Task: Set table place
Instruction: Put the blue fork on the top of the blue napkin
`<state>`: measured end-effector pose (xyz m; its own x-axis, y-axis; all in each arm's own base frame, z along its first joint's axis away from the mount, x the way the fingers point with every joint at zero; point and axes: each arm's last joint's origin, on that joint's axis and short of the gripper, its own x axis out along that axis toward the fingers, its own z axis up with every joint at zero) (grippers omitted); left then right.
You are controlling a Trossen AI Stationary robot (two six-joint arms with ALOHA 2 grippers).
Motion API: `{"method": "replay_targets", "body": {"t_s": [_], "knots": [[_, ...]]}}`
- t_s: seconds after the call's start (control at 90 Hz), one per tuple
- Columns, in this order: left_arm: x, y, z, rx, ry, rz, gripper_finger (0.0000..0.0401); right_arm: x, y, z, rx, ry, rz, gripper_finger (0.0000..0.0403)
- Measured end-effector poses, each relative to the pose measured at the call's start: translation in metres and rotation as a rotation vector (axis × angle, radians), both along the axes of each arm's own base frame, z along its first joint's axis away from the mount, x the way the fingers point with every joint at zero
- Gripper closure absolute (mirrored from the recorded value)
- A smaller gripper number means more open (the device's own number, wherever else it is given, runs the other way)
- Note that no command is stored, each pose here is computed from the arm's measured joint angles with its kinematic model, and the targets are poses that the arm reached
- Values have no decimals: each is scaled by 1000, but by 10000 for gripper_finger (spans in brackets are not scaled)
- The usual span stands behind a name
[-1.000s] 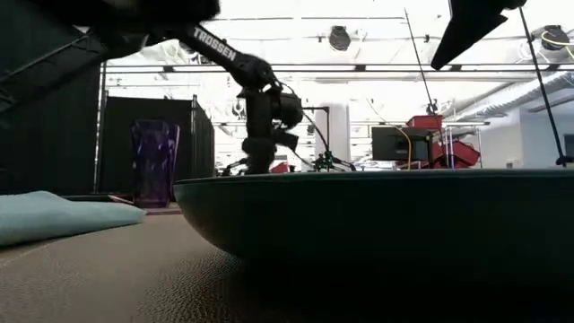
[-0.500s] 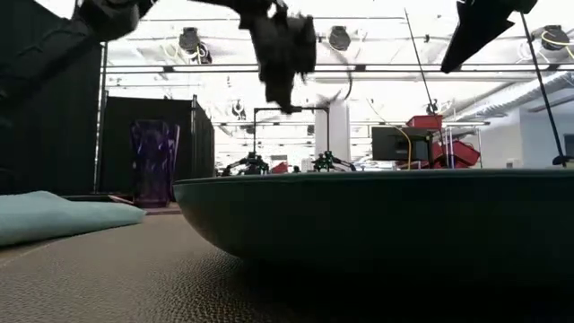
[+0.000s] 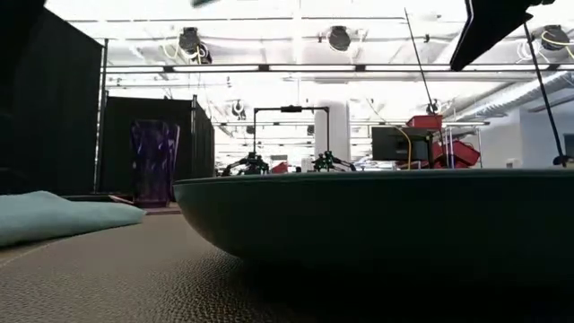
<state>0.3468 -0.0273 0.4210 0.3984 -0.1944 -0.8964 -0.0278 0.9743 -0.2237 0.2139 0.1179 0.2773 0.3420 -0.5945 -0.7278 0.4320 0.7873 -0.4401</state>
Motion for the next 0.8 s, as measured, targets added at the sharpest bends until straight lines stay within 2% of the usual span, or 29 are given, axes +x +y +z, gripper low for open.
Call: {"method": "replay_targets", "body": {"t_s": [0.211,0.411,0.522,0.667,0.8], "knots": [[-42,-59,28,-46,-49,205,401,2,1,0,3,-14,12,245],[-78,-108,25,-65,-37,422,401,5,6,0,5,-11,80,245],[-91,-129,7,-60,8,551,401,6,8,0,9,-9,110,245],[-100,-149,-35,-13,115,737,401,5,10,0,8,-6,126,245],[-109,-159,-76,5,209,1039,401,4,13,0,8,-5,138,245]]}}
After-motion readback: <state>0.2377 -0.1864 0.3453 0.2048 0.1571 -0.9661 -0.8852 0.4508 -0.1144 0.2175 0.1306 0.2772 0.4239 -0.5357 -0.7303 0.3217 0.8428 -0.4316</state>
